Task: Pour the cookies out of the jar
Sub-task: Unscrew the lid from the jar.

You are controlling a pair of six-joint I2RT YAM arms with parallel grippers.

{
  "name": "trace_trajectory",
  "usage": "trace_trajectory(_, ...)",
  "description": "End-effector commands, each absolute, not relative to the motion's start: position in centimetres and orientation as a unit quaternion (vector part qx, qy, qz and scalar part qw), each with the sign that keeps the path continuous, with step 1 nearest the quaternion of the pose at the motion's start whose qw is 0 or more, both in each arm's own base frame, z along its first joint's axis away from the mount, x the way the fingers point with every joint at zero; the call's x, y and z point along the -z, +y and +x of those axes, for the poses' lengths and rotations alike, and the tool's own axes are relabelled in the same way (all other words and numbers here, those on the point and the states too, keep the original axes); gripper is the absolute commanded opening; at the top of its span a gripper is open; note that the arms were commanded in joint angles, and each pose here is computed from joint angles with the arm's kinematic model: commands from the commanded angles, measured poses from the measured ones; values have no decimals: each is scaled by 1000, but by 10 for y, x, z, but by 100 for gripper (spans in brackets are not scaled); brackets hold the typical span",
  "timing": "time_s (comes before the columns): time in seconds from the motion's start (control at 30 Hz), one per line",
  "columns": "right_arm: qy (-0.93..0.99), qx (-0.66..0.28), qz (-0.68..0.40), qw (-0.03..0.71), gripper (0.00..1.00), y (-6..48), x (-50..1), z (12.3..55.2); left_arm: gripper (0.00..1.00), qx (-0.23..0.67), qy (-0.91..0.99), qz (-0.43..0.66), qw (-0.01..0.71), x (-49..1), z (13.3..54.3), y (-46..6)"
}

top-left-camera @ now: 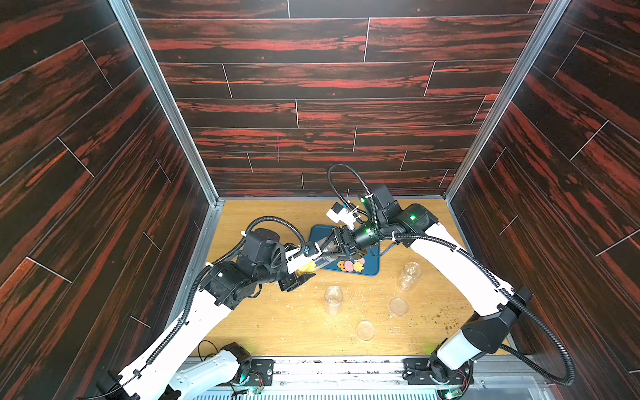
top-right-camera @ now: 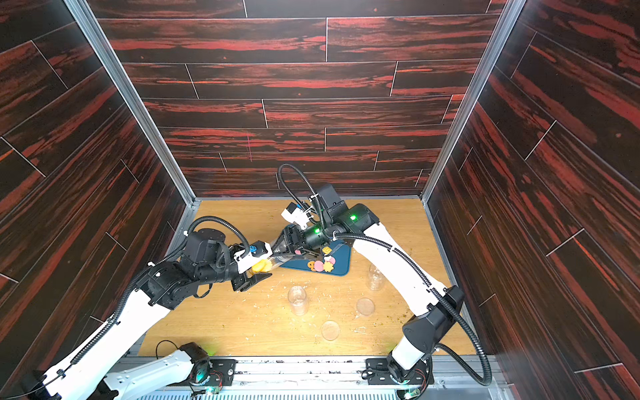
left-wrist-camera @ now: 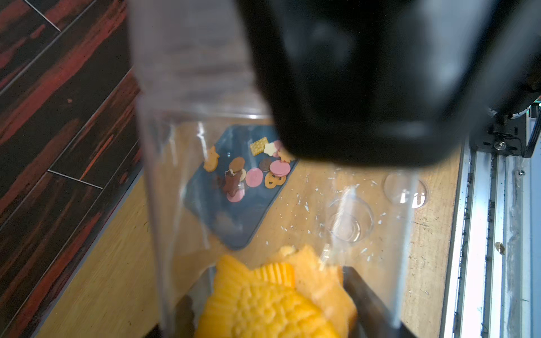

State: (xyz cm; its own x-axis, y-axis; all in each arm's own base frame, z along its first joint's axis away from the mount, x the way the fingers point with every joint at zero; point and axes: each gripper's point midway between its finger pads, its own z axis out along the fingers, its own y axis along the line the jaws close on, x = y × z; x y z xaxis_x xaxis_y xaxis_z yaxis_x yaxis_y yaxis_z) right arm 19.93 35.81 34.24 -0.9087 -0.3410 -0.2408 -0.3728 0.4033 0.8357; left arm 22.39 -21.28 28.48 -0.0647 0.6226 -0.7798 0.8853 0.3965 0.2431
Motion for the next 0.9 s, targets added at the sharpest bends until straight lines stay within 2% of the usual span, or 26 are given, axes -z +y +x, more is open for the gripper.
trace_trajectory(0.0,828,-515,-221,13,80,361,-349,194,55,155,715,523,437,-286,217,-209)
trace_trajectory(0.07,829,-514,-220,14,84,361,-349,195,55,152,714,522,441,-285,217,-207)
trace_trajectory(0.43,835,-505,-217,16,84,361,-350,198,54,135,719,526,434,-279,212,-198)
trace_trajectory(0.77,831,-515,-211,1,71,362,-344,193,53,136,721,524,434,-276,209,-196)
trace_trajectory(0.87,830,-516,-211,-7,71,364,-341,192,53,136,720,523,435,-277,209,-196)
